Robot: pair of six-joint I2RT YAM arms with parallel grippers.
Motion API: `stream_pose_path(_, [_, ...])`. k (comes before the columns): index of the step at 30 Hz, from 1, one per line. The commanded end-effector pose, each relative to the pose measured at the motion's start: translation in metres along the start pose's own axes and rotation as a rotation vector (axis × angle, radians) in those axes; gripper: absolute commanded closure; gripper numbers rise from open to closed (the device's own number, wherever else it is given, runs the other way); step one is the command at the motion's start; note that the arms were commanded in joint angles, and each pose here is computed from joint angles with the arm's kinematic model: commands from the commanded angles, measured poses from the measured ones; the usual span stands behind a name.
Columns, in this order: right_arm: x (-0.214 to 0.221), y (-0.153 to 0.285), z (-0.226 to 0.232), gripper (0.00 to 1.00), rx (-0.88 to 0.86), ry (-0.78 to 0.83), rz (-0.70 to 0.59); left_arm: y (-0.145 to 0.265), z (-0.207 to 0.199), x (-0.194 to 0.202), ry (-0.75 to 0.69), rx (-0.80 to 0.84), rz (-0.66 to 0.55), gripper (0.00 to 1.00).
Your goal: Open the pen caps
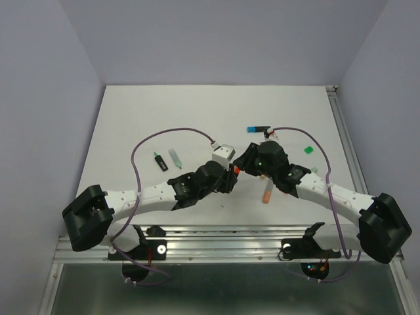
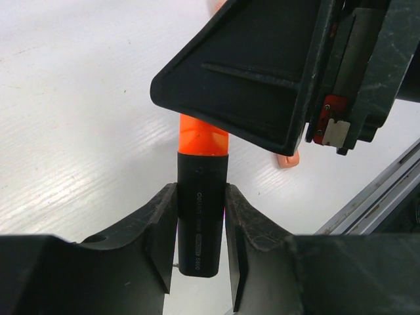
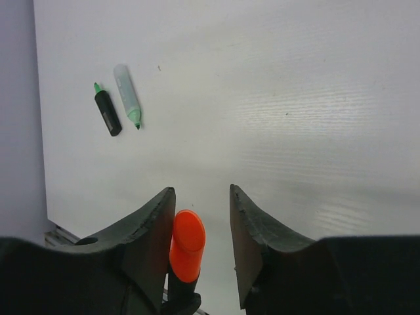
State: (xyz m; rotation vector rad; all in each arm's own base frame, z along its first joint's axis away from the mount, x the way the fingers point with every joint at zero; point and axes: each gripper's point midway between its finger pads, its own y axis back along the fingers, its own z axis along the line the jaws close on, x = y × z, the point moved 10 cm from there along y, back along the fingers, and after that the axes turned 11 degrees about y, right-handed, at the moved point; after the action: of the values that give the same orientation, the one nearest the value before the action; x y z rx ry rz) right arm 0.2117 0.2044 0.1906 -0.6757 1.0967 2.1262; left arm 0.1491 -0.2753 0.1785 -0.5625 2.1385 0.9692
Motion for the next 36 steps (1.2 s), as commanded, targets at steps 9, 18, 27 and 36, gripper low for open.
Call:
stream_pose_path(9, [-0.022, 0.006, 0.024, 0.77, -0.084, -0.037, -0.086, 0.005, -0.015, -0.019, 0.07, 0.033, -0.094, 1.0])
stream_pose_path(18, [-0.035, 0.021, 0.027, 0.99, -0.082, -0.051, -0.167, 0.007, -0.027, -0.026, 0.178, 0.06, -0.086, 1.0])
stream_pose_path(27, [-0.085, 0.022, 0.021, 0.99, 0.182, -0.062, -0.388, 0.013, -0.03, 0.025, 0.275, 0.13, 0.102, 1.0])
stream_pose_path(36, [-0.159, 0.02, -0.004, 0.99, 0.247, -0.105, -0.521, 0.038, -0.031, 0.094, 0.262, 0.094, 0.224, 1.0])
